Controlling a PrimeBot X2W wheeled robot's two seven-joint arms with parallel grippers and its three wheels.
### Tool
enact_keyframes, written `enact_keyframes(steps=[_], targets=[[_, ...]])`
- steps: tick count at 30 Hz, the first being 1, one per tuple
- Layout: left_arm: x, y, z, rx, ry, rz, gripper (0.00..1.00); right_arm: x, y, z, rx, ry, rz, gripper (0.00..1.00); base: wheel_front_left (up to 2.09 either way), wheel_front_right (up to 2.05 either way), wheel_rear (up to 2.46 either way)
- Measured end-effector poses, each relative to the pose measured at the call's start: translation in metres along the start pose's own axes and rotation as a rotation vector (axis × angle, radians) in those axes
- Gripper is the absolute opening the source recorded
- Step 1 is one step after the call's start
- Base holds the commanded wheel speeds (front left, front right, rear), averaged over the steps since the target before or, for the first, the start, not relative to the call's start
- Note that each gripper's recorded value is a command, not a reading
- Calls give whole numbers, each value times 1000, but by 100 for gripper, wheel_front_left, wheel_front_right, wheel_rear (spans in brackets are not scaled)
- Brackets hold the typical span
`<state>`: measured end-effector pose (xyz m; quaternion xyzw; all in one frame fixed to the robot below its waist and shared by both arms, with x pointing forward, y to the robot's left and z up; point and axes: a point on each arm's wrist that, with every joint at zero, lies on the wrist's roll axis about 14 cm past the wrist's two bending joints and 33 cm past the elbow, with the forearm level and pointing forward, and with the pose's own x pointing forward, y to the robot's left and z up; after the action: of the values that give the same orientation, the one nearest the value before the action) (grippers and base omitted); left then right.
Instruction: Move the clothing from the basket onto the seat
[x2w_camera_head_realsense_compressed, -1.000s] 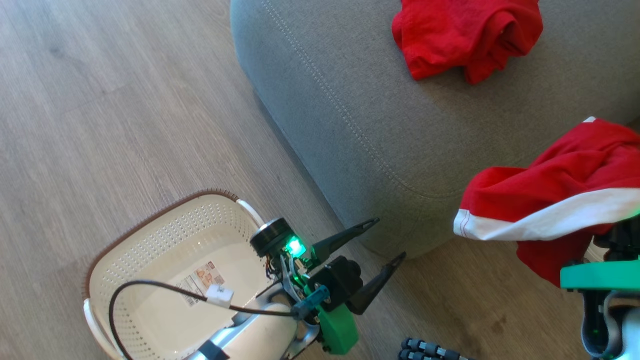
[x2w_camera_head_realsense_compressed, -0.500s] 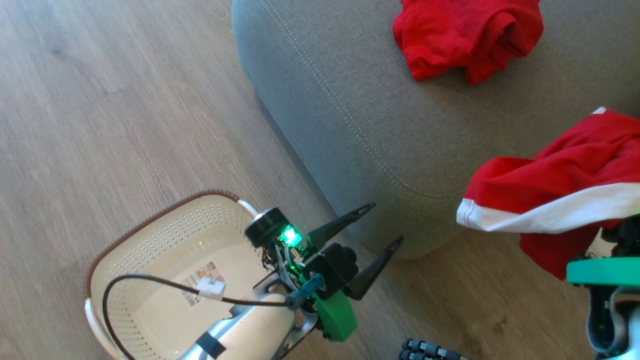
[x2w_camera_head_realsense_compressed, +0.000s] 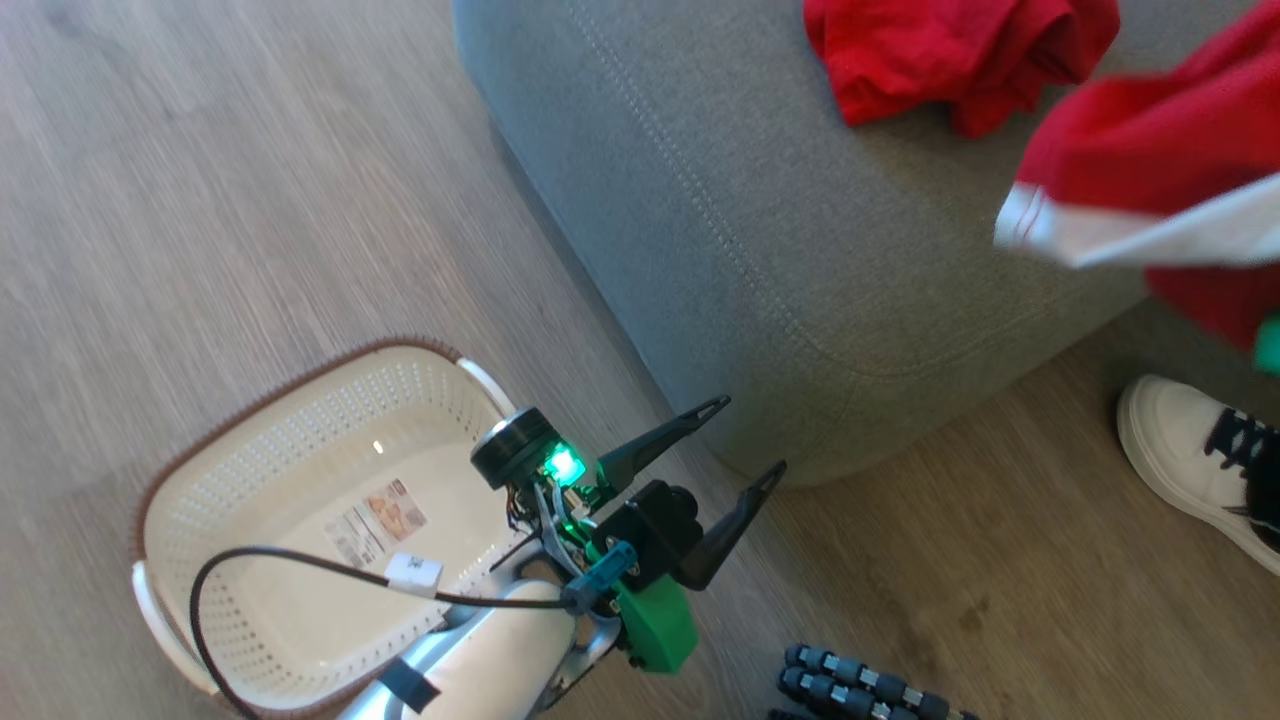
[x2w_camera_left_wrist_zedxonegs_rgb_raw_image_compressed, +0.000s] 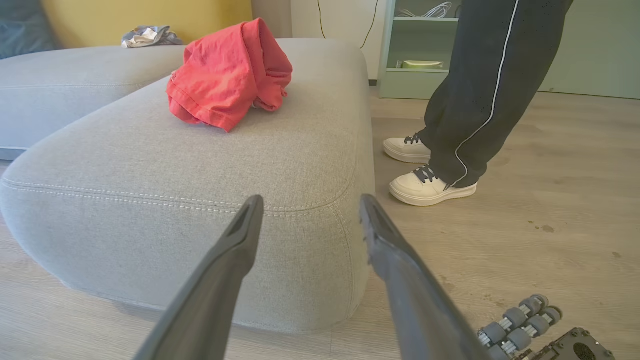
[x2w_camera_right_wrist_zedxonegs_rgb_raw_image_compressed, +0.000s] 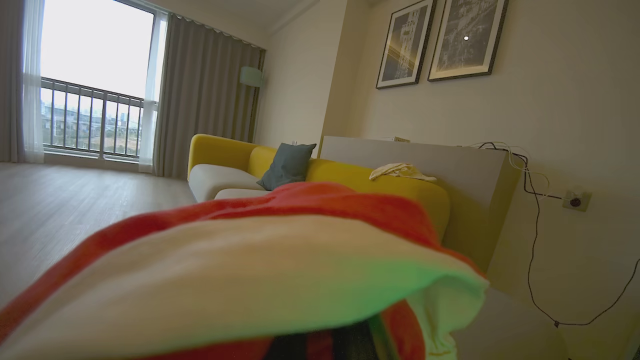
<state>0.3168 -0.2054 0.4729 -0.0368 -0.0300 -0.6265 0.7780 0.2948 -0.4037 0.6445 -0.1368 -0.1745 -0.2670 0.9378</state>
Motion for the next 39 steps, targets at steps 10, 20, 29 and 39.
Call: enact_keyframes(steps=[10, 20, 29, 39], targets=[[-1, 15, -38, -41, 31, -37, 100, 93, 21, 28, -9, -135, 79, 0, 0, 0, 0], [-6, 34, -79, -87, 64, -30, 100, 171, 53, -6, -47, -70, 135, 0, 0, 0, 0], [-13, 50, -96, -101, 79, 1, 100, 199, 36, -94, 29, 161, 4, 0, 0, 0, 0], [-22, 68, -119, -124, 101, 52, 100, 198, 59, -180, 28, 376, -7, 0, 0, 0, 0]])
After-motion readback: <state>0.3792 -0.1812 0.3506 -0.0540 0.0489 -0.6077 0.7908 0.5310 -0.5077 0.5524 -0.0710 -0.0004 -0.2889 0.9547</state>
